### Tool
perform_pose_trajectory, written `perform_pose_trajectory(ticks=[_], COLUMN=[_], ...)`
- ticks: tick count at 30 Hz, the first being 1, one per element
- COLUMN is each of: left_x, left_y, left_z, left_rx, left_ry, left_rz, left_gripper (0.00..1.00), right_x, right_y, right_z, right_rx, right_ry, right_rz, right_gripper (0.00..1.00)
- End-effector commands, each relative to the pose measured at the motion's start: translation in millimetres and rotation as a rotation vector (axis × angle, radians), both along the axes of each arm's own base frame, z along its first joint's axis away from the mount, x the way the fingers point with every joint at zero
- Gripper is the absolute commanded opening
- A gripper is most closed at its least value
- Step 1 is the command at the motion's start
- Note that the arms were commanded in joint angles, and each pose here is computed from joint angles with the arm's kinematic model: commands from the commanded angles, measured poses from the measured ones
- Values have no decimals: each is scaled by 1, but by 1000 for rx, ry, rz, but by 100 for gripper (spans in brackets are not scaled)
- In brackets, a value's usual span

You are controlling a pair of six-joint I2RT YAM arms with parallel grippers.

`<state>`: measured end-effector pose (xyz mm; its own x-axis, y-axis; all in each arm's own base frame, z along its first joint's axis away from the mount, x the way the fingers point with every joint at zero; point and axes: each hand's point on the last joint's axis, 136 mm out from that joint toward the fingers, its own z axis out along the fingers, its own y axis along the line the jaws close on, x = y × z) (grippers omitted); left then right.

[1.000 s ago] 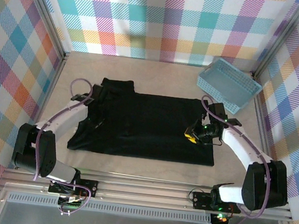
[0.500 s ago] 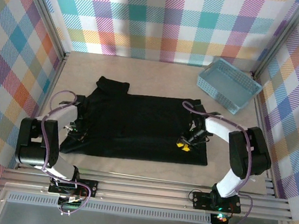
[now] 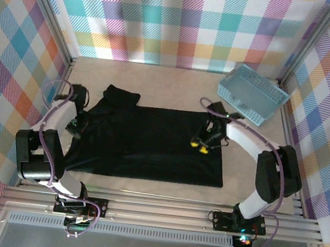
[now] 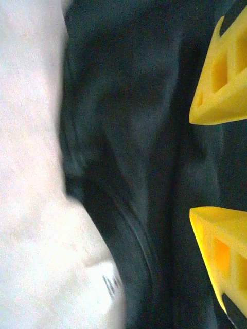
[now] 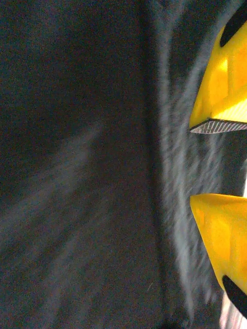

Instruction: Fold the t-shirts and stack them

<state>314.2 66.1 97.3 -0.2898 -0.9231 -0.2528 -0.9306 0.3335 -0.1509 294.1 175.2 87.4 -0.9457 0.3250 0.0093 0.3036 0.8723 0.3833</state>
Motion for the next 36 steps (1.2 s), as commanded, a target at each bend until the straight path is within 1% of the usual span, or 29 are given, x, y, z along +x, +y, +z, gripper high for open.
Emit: perform_pose_trajectory(ticks=[1,2,4,7,10,13,17,20,23,28,32,34,36], left_x=[46,65,99,143,176,193,198,194,189,183,181,181,183], left_y=[-16,-23,-37,-48,-56,-61,-69,-70,-69,-65,-62,-60,-55], left_z=[29,34,37,36,35,36,36,35,39,41,44,47,47], left_rx=[36,23,-13,-57,-76,-103,-125,-126,-122,-122,-121,-105,-87], left_ry=[-98,-144,-196,-259,-285,-305,-331,-325,-323,-320,-322,-322,-309], left_rz=[-109,-147,-209,-272,-342,-365,-381,-390,-405,-410,-418,-431,-441], left_gripper=[48,48,47,46,45,44,44,45,45,45,45,46,46], right_x=[46,60,94,137,169,197,228,246,262,281,288,288,281], right_y=[-42,-50,-60,-63,-63,-68,-95,-127,-153,-179,-185,-172,-151], right_z=[21,24,27,23,15,9,2,1,-1,2,14,29,44], right_rx=[-125,-145,-161,-183,-229,-267,-347,-390,-368,-362,-323,-285,-271], right_ry=[-169,-215,-318,-395,-417,-445,-441,-436,-421,-409,-425,-459,-483], right_rz=[-79,-98,-112,-93,-66,-69,-134,-215,-277,-303,-295,-244,-179], right_gripper=[36,35,33,32,33,33,33,33,34,34,34,34,36])
